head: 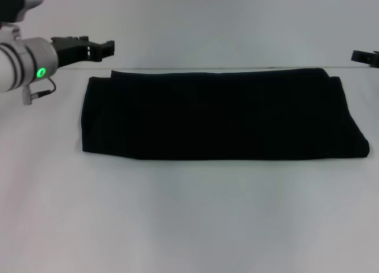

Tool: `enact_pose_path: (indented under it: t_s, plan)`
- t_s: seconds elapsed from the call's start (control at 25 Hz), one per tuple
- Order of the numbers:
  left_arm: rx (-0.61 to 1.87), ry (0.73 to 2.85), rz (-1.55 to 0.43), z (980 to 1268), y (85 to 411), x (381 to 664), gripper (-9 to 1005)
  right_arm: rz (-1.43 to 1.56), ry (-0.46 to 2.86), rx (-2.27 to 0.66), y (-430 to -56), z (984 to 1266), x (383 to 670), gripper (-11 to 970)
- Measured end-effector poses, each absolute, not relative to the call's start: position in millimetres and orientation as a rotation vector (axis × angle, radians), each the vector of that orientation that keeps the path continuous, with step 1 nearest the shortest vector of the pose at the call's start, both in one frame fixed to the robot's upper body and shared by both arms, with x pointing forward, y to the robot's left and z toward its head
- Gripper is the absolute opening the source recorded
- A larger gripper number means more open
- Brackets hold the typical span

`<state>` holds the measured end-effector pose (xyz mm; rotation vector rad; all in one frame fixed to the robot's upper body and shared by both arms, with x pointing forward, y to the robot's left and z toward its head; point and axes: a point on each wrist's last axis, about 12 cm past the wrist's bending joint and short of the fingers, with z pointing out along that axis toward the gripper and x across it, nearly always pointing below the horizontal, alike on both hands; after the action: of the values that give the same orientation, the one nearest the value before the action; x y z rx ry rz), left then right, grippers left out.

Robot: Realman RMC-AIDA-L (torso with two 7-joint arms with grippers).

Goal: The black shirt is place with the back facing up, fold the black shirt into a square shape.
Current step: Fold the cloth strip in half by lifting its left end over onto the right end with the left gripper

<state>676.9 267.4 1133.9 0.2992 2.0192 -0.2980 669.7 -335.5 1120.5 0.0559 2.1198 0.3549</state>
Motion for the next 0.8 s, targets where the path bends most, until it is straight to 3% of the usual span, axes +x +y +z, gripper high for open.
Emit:
enact_pose_path:
  t_s: [0.32, 0.56, 0.8]
  plan:
    - [0.446, 2.000, -0.685, 1139.3, 286.5, 625.8, 633, 0.702, 2.057, 0.095, -374.4, 1124.5, 615.4, 711]
    - [0.415, 2.067, -0.652, 1122.1, 305.6, 606.7, 630, 0.796, 2.108, 0.091, -384.9, 1118.5, 598.2, 709]
    - [0.408, 2.183, -0.595, 1103.5, 311.0, 600.1, 631, 0.806, 2.106, 0.102, -387.7, 1122.0, 599.3, 708]
